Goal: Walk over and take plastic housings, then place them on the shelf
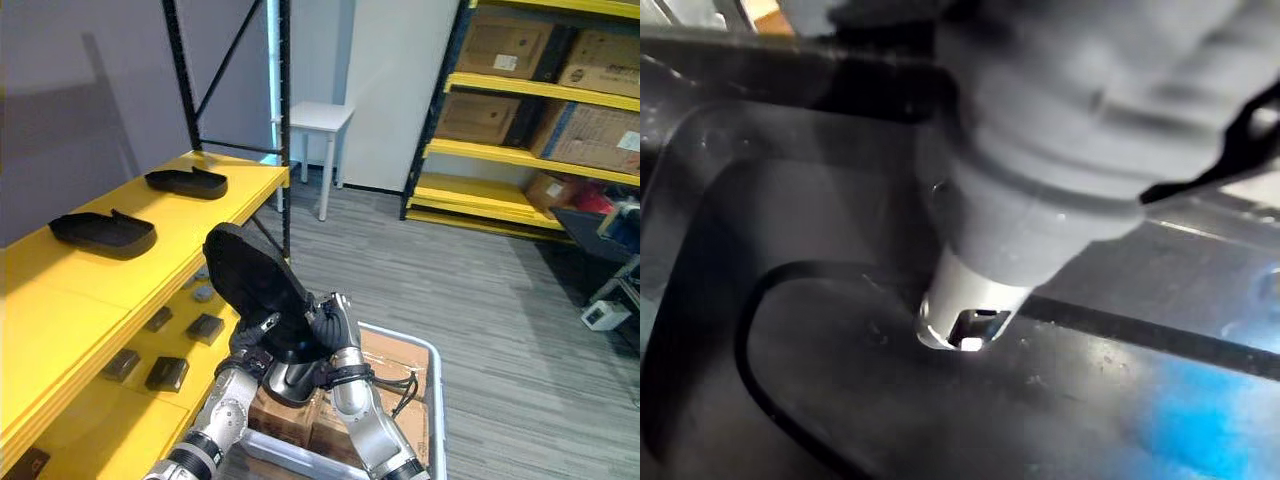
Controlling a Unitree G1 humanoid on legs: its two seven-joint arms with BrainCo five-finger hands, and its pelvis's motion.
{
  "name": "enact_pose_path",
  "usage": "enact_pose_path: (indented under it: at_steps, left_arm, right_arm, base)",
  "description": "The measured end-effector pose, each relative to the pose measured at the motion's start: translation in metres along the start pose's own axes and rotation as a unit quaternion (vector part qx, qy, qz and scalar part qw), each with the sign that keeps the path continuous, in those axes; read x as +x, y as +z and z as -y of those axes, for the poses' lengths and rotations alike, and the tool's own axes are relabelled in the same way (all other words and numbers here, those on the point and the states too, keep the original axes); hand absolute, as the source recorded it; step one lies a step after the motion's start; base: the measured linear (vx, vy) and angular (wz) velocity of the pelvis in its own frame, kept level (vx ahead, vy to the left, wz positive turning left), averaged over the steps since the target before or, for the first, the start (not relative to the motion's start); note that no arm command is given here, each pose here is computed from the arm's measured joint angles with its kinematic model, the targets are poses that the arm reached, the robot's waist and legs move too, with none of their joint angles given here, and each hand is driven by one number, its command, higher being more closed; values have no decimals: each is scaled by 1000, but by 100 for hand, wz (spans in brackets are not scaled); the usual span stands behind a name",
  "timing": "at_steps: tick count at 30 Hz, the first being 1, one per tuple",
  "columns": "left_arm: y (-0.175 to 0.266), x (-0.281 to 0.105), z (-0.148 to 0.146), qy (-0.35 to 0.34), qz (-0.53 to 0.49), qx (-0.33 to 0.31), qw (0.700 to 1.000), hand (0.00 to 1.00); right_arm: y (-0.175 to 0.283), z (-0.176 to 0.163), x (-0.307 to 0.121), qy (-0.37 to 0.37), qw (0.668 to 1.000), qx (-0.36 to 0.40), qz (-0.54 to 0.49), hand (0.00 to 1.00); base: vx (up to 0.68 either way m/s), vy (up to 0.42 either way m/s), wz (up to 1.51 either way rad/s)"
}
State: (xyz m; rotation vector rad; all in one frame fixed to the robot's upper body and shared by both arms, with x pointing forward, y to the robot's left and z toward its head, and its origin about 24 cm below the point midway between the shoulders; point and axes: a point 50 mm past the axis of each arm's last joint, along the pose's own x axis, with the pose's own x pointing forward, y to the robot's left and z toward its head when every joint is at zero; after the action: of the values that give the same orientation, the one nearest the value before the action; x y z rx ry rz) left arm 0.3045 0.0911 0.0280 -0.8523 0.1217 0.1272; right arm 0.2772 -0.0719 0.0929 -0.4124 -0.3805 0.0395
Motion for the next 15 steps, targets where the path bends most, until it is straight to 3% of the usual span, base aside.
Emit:
enact_pose_path:
  at_steps: [6,12,14,15]
  left_arm:
    - [23,-14,-6,-9,52,-9,999,100]
    - [72,-49,-15,-39,152,65,985,100]
    - [93,-63,-12,-46,209,145,966,100]
    - [96,-65,-10,-51,219,164,961,100]
  right_arm:
    - [13,-9,8,17,998,40,36,100]
    - [35,-17,5,54,991,93,78,100]
    - [39,-21,0,64,987,126,74,100]
    - [38,-20,-1,64,987,131,72,0]
  base:
    - [-22,-39,187]
    - [171,141,151]
    - [301,200,96]
    - [277,237,113]
